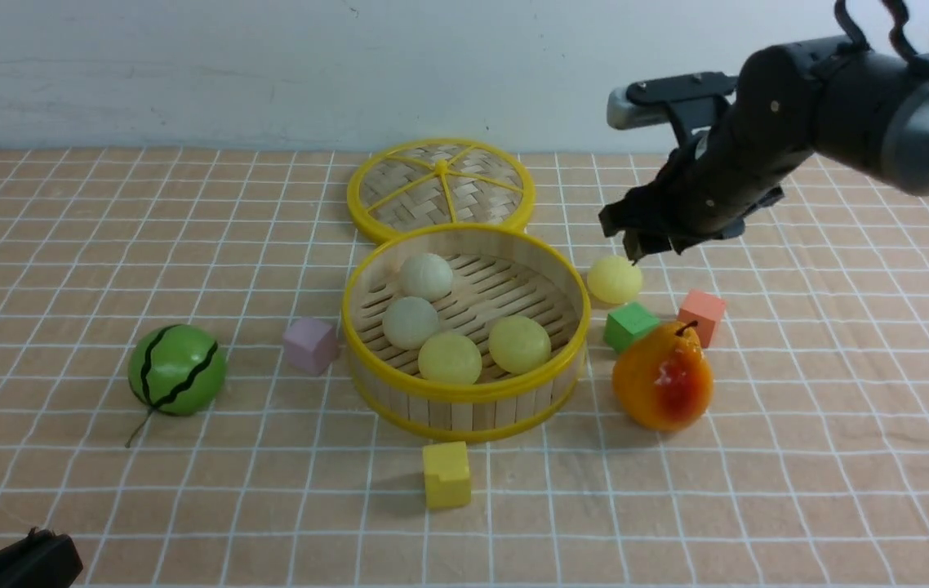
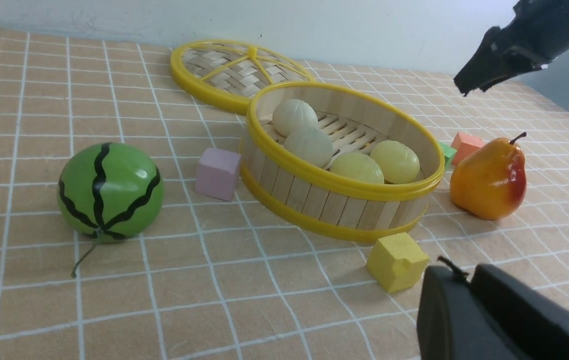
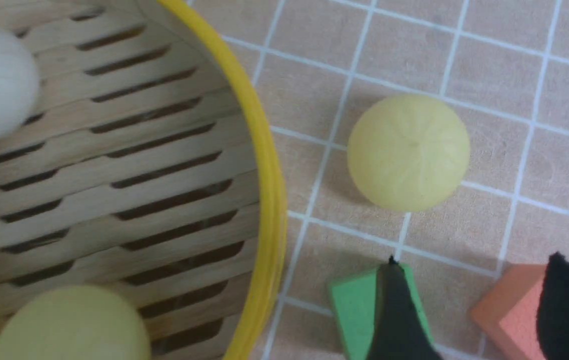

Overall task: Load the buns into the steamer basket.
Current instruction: Use the right arm to grab a steamed stuffed bun

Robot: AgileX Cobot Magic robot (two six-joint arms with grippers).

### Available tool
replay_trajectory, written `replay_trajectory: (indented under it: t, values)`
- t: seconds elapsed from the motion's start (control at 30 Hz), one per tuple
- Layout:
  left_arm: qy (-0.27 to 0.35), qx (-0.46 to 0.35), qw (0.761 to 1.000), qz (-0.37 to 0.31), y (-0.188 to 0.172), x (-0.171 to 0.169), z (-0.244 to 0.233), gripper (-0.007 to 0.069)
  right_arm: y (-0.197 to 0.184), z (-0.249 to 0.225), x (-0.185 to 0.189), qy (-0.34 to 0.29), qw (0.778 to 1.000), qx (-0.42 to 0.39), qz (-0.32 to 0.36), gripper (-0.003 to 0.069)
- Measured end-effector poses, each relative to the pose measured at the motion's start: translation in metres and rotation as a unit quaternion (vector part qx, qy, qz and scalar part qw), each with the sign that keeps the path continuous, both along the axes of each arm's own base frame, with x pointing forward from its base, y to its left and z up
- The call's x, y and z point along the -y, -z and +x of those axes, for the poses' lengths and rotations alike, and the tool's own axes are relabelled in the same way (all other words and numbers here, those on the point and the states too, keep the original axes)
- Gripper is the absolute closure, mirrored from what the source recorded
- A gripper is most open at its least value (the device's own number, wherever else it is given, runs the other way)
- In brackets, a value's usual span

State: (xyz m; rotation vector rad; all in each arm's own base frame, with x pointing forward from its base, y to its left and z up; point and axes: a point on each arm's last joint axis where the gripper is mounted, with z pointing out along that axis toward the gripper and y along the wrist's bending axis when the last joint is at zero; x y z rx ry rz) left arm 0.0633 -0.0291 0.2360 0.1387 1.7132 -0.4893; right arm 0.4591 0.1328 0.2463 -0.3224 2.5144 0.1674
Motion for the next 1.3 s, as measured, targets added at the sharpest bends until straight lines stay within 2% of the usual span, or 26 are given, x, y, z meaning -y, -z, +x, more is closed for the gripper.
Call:
replay_trajectory:
  t: [0.37,0.77,0.9,1.07,1.1,1.17,1.27,1.3]
  values:
    - [0.0,0.0,1.0,0.0,0.0,0.0,0.0,0.0558,0.033,0.051,-0.006,0.009,1.0,0.023,0.011,0.0291]
    - [0.0,0.0,1.0,0.0,0.0,0.0,0.0,0.0547,0.065,0.064,-0.007,0.012,1.0,0.007,0.008,0.03]
    - [0.0,0.0,1.0,0.0,0.0,0.0,0.0,0.0541,0.066,0.064,-0.007,0.012,1.0,0.008,0.009,0.036]
    - [0.0,0.0,1.0,0.0,0.0,0.0,0.0,0.0534,0.065,0.065,-0.007,0.009,1.0,0.01,0.007,0.0545]
    - [0.0,0.0,1.0,0.0,0.0,0.0,0.0,0.0533,0.065,0.065,-0.007,0.004,1.0,0.012,0.004,0.0612]
    - [0.0,0.0,1.0,0.0,0.0,0.0,0.0,0.0533,0.06,0.064,-0.007,-0.002,1.0,0.015,0.0,0.0649]
    - [0.0,0.0,1.0,0.0,0.0,0.0,0.0,0.0533,0.048,0.061,-0.007,-0.006,1.0,0.018,-0.001,0.0655]
    - [0.0,0.0,1.0,0.0,0.0,0.0,0.0,0.0531,0.029,0.056,-0.005,-0.009,1.0,0.028,0.0,0.0655]
